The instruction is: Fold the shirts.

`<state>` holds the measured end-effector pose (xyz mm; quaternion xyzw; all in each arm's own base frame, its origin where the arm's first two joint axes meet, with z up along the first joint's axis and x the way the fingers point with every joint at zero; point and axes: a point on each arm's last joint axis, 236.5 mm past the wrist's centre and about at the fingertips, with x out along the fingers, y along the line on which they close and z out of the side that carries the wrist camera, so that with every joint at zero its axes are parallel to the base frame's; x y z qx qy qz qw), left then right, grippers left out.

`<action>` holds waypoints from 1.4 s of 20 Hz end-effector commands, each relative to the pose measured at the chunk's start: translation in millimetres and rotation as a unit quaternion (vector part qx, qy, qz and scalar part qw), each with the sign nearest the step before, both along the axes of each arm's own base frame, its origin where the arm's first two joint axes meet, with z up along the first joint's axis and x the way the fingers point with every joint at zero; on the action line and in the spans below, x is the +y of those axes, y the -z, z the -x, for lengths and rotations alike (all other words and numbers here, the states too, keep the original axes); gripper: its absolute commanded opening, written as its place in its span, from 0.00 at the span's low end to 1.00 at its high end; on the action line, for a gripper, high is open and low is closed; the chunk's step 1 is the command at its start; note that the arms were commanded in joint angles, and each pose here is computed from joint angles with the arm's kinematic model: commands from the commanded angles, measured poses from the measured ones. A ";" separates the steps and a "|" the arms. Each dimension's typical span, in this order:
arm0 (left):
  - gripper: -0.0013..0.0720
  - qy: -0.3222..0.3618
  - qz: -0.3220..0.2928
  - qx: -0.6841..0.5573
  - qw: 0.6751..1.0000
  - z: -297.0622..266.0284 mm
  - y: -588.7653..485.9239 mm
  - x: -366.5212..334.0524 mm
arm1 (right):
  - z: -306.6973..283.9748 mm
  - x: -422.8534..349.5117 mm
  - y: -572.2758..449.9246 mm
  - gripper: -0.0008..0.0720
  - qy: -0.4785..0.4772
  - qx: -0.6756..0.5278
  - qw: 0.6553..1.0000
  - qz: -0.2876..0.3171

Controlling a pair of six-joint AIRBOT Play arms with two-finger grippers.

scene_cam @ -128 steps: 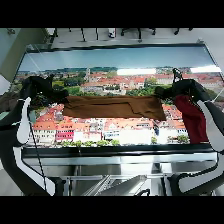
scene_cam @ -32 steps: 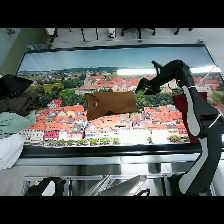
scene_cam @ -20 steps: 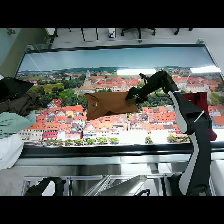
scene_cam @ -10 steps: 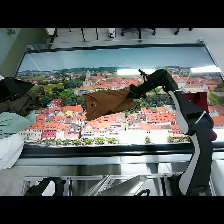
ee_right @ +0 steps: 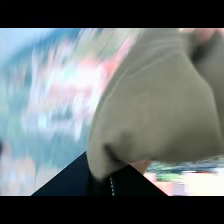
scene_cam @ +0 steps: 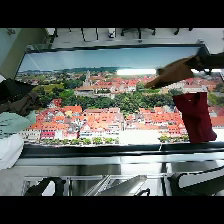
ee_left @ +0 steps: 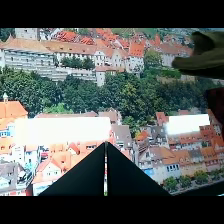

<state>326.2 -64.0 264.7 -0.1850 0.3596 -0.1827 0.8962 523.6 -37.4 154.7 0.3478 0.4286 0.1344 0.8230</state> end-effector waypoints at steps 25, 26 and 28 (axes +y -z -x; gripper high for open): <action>0.04 0.000 0.000 -0.003 1.000 -0.6 -1.3 -0.2 | 231.5 -109.6 113.6 0.87 0.278 0.336 0.900 -0.010; 0.04 -0.004 0.001 -0.009 1.000 -3.1 -3.4 0.8 | 209.0 -105.1 93.3 0.42 0.258 0.284 0.923 -0.023; 0.04 -0.009 0.003 -0.018 1.000 -6.3 -6.8 1.8 | 170.8 -88.9 55.6 0.09 0.217 0.188 0.957 -0.041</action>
